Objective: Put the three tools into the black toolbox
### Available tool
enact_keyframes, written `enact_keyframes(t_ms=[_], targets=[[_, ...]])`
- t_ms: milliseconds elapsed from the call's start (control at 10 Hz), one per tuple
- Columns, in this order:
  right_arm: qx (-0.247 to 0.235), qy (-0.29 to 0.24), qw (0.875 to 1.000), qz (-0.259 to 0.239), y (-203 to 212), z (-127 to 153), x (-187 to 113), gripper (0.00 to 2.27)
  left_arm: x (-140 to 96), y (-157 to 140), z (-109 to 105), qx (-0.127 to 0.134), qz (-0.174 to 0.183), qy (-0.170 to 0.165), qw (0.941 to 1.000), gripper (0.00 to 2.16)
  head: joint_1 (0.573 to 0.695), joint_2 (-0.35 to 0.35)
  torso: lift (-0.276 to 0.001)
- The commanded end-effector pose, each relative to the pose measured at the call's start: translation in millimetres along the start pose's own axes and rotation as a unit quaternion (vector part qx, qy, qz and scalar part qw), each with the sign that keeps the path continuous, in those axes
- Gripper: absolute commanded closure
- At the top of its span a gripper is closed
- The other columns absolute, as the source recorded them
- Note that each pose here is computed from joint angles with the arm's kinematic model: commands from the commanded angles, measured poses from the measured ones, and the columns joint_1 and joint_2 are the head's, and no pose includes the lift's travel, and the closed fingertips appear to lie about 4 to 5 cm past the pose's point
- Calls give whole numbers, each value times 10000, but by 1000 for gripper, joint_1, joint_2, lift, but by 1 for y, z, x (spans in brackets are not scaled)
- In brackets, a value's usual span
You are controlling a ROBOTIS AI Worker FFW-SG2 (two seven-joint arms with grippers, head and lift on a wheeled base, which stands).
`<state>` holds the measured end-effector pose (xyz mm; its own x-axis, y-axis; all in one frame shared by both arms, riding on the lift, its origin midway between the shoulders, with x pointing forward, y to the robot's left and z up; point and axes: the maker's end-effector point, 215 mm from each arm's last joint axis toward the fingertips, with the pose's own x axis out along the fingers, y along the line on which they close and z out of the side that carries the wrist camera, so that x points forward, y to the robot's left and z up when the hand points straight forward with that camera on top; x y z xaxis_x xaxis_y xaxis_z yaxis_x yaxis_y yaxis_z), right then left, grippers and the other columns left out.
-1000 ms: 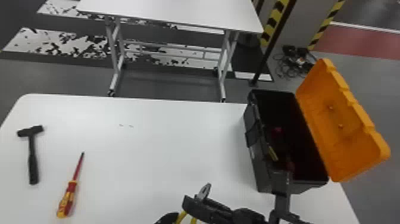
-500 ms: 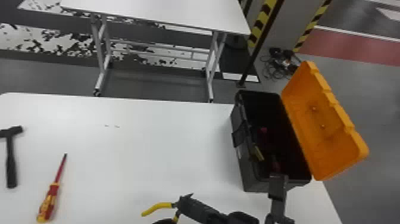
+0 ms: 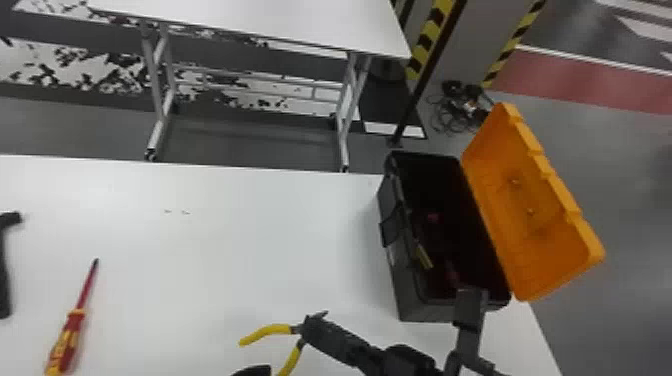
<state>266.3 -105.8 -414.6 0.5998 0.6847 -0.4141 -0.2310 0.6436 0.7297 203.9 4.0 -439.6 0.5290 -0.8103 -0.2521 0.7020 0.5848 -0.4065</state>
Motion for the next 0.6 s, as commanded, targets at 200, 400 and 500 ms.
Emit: enact_keyframes(t_ms=[200,400,500], targets=[[-337,-501,9976,-345,-22,43,-21,2243,-48,69,-2,-155,768,-127,9968,26,695,-235,-51],[-867,-838,9910,-578,-9,84,-44,2243,-94,123,-9,-53,1473,-409,9882,29,695,-152,-51],[-1247,-1075,9837,-720,6,112,-61,2243,-111,139,-19,-12,1701,-458,9844,29,695,-89,-51]])
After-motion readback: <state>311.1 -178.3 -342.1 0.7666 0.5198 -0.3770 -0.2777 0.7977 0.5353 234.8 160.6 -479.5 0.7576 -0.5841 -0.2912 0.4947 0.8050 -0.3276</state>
